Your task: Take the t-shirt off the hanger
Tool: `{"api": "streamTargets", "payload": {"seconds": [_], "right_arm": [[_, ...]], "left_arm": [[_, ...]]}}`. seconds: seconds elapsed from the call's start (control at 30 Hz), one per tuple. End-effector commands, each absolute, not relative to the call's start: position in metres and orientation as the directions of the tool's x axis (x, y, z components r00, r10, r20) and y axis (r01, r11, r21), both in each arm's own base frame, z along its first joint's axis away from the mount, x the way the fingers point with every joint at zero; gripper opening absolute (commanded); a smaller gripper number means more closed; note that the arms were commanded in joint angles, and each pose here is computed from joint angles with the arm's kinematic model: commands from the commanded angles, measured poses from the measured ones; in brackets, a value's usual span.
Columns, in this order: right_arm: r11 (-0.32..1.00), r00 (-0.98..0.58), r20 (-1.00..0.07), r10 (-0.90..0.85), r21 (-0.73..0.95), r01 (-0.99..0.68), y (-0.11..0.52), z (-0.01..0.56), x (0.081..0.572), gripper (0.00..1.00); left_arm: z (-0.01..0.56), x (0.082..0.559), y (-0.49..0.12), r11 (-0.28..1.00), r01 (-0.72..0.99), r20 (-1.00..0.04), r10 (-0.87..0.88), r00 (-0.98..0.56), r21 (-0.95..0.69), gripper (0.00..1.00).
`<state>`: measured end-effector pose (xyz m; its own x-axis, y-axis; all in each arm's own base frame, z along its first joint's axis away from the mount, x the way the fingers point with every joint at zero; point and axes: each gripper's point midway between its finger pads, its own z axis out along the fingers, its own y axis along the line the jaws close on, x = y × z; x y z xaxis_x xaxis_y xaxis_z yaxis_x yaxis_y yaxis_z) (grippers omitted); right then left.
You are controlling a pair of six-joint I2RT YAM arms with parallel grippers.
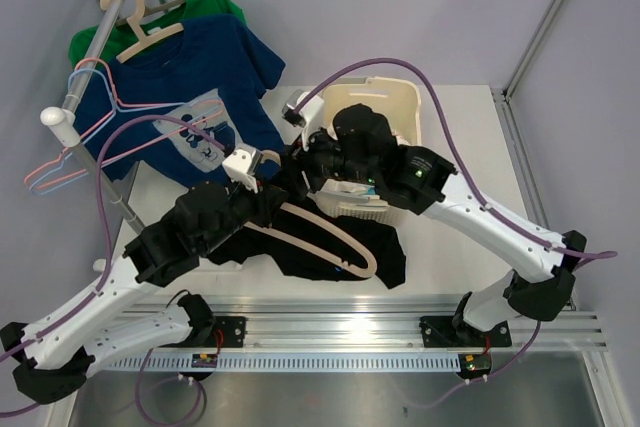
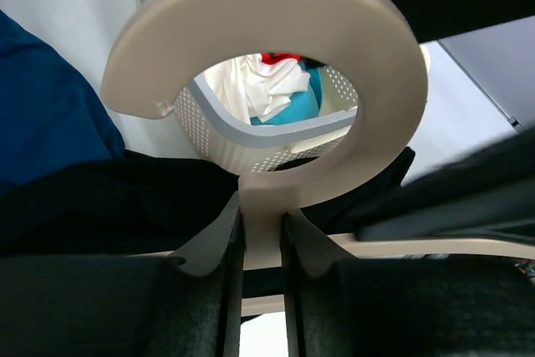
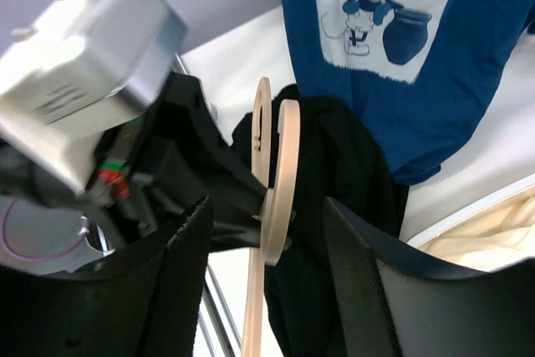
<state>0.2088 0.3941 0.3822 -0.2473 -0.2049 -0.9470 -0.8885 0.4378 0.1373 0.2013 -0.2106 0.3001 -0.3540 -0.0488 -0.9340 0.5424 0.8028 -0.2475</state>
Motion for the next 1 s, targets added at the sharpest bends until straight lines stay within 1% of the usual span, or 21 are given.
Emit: {"api": "streamTargets", "payload": {"seconds": [0.0,0.03,0.1,0.13,0.2,0.23,0.27,0.33,0.37,0.4,0.43,0.5,0.53,0.6,0.63,0.8,0.93,0.97], "right_arm": [[0.424,-0.202,-0.965,-0.165,0.115,-0.898,0.401,0.403,0.213,0.58],[0.430,-0.203,-0.965,-0.164,0.115,-0.895,0.403,0.401,0.216,0.49],[0.431,-0.201,-0.967,-0.158,0.116,-0.895,0.405,0.401,0.217,0.35],[0.424,-0.198,-0.968,-0.153,0.117,-0.898,0.406,0.402,0.216,0.18],[0.417,-0.195,-0.970,-0.146,0.119,-0.901,0.407,0.404,0.215,0.00],[0.422,-0.191,-0.973,-0.132,0.119,-0.899,0.405,0.408,0.215,0.00],[0.435,-0.186,-0.975,-0.123,0.115,-0.893,0.403,0.410,0.217,0.00],[0.448,-0.167,-0.982,-0.093,0.109,-0.888,0.396,0.418,0.217,0.00],[0.472,-0.162,-0.983,-0.081,0.105,-0.875,0.391,0.420,0.220,0.00],[0.485,-0.157,-0.985,-0.072,0.103,-0.868,0.387,0.423,0.220,0.00],[0.499,-0.143,-0.988,-0.054,0.097,-0.861,0.378,0.430,0.219,0.00],[0.562,-0.124,-0.992,-0.036,0.083,-0.823,0.363,0.437,0.226,0.00],[0.570,-0.104,-0.994,-0.012,0.079,-0.818,0.353,0.446,0.223,0.00],[0.589,-0.084,-0.996,0.016,0.077,-0.805,0.343,0.455,0.222,0.00],[0.595,-0.073,-0.996,0.045,0.085,-0.799,0.334,0.466,0.218,0.00],[0.585,-0.064,-0.992,0.107,0.115,-0.803,0.323,0.487,0.209,0.00],[0.573,-0.041,-0.985,0.168,0.131,-0.809,0.324,0.494,0.208,0.00],[0.575,-0.037,-0.984,0.174,0.132,-0.808,0.324,0.495,0.209,0.00]], "left_arm": [[0.314,0.199,-0.218,0.769,0.575,-0.939,-0.094,-0.331,-0.279,0.00],[0.317,0.198,-0.215,0.772,0.570,-0.941,-0.105,-0.323,-0.282,0.00],[0.318,0.198,-0.213,0.772,0.569,-0.941,-0.110,-0.319,-0.283,0.00],[0.318,0.197,-0.212,0.772,0.569,-0.941,-0.110,-0.319,-0.283,0.00],[0.319,0.196,-0.213,0.767,0.572,-0.940,-0.116,-0.320,-0.289,0.00],[0.320,0.195,-0.215,0.760,0.579,-0.939,-0.119,-0.324,-0.296,0.03],[0.322,0.194,-0.215,0.756,0.580,-0.938,-0.128,-0.322,-0.303,0.21],[0.329,0.192,-0.215,0.746,0.589,-0.938,-0.143,-0.317,-0.312,0.46],[0.333,0.190,-0.214,0.740,0.597,-0.940,-0.145,-0.308,-0.310,0.56],[0.338,0.189,-0.213,0.734,0.605,-0.943,-0.148,-0.299,-0.307,0.72],[0.344,0.187,-0.212,0.727,0.615,-0.945,-0.155,-0.287,-0.306,0.79],[0.354,0.183,-0.207,0.719,0.619,-0.945,-0.183,-0.269,-0.316,0.89],[0.360,0.180,-0.205,0.710,0.618,-0.939,-0.210,-0.272,-0.338,0.94],[0.372,0.175,-0.202,0.689,0.628,-0.931,-0.248,-0.266,-0.363,0.99],[0.380,0.169,-0.204,0.663,0.647,-0.927,-0.261,-0.271,-0.376,0.99],[0.384,0.166,-0.214,0.623,0.664,-0.911,-0.280,-0.304,-0.413,0.99],[0.388,0.166,-0.235,0.533,0.681,-0.862,-0.365,-0.351,-0.503,0.96],[0.397,0.167,-0.238,0.504,0.693,-0.850,-0.402,-0.341,-0.516,0.95]]}}
